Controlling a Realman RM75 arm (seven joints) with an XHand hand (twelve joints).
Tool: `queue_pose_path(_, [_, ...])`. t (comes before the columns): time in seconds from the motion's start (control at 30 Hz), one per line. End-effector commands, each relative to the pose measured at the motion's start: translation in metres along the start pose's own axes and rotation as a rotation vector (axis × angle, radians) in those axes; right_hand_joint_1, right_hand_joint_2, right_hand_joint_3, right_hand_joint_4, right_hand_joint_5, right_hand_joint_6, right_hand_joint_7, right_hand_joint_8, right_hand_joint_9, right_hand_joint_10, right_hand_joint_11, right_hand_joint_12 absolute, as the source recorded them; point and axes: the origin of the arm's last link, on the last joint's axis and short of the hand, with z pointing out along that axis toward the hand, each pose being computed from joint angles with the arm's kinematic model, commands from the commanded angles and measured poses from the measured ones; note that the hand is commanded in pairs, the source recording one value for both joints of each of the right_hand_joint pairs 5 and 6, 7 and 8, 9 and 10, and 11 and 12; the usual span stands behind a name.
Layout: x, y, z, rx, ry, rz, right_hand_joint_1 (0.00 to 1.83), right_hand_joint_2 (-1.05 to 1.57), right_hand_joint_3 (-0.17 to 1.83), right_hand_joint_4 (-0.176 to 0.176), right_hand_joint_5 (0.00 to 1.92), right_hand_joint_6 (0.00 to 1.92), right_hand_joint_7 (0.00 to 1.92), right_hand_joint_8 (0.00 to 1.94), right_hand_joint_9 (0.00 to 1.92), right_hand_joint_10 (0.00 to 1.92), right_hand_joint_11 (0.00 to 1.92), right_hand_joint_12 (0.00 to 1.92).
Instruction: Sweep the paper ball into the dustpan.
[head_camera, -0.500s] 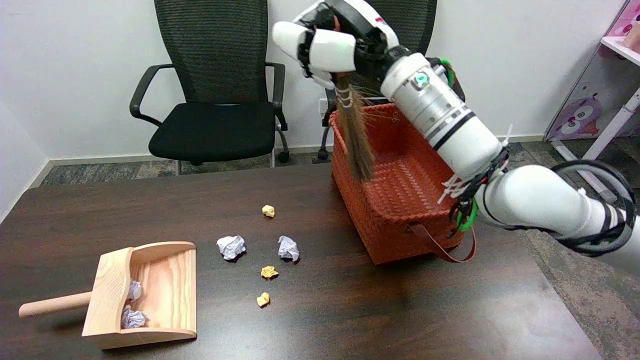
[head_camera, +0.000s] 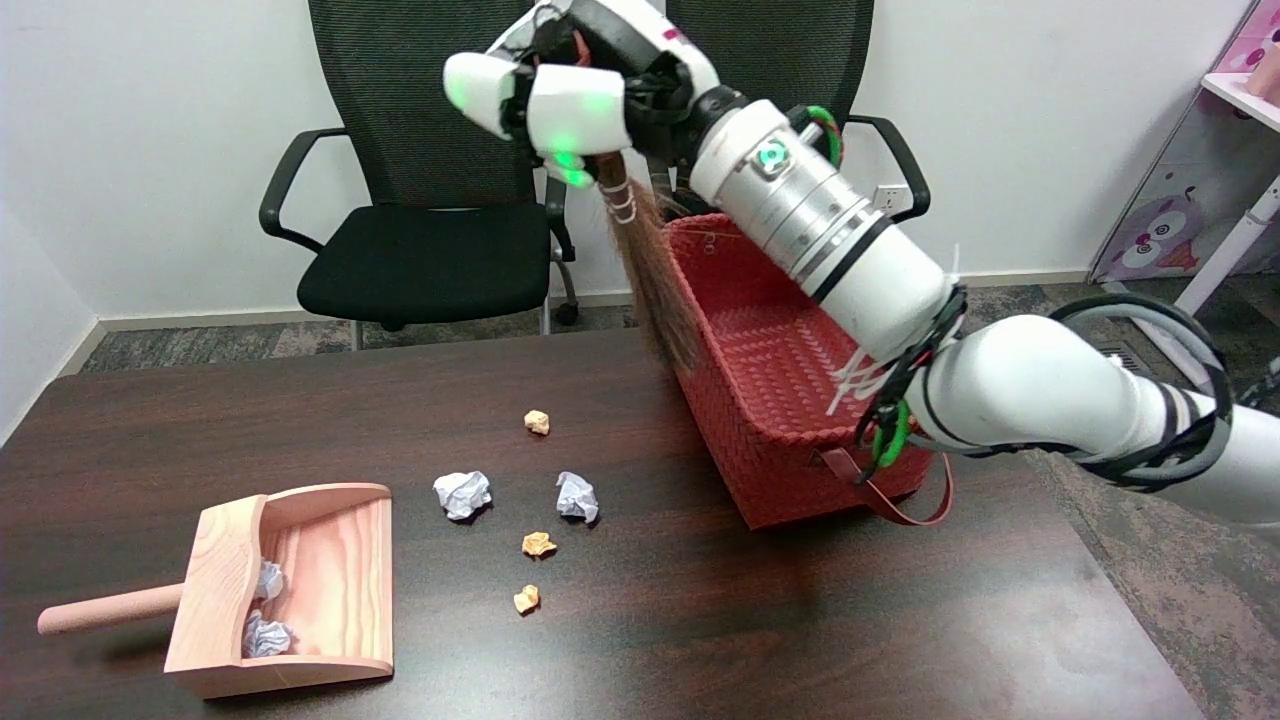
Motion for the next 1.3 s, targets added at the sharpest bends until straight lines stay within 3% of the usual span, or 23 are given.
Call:
queue_pose_path(0.03, [-0.072, 0.03, -0.007, -0.179, -0.018, -0.111, 0.94, 1.25, 1.37, 0.176, 1.92, 1.92, 1.92, 1.92, 1.92, 1.92, 1.92, 1.92])
queue_pose_path(0.23, [-0.109, 0.06, -0.023, -0.299, -0.005, -0.115, 0.93, 1.24, 1.37, 0.176, 1.92, 1.92, 1.92, 1.92, 1.92, 1.92, 1.92, 1.92])
queue_pose_path(0.53, [-0.163, 0.072, -0.024, -0.319, -0.035, -0.035, 0.94, 1.2, 1.39, 0.176, 1.92, 1.92, 1.92, 1.92, 1.92, 1.92, 1.92, 1.92])
queue_pose_path(0.73, [-0.179, 0.082, -0.033, -0.352, -0.028, -0.052, 0.93, 1.18, 1.42, 0.176, 1.92, 1.92, 1.92, 1.92, 1.92, 1.92, 1.92, 1.92])
queue_pose_path(0.97, [-0.175, 0.103, -0.039, -0.393, -0.009, -0.191, 0.93, 1.16, 1.44, 0.176, 1.92, 1.92, 1.92, 1.92, 1.92, 1.92, 1.92, 1.92])
queue_pose_path(1.1, [-0.18, 0.104, -0.038, -0.401, -0.043, -0.298, 0.93, 1.17, 1.43, 0.176, 1.92, 1.92, 1.92, 1.92, 1.92, 1.92, 1.92, 1.92])
queue_pose_path(1.3, [-0.198, 0.112, -0.038, -0.392, -0.117, -0.32, 0.92, 1.16, 1.47, 0.176, 1.92, 1.92, 1.92, 1.92, 1.92, 1.92, 1.92, 1.92])
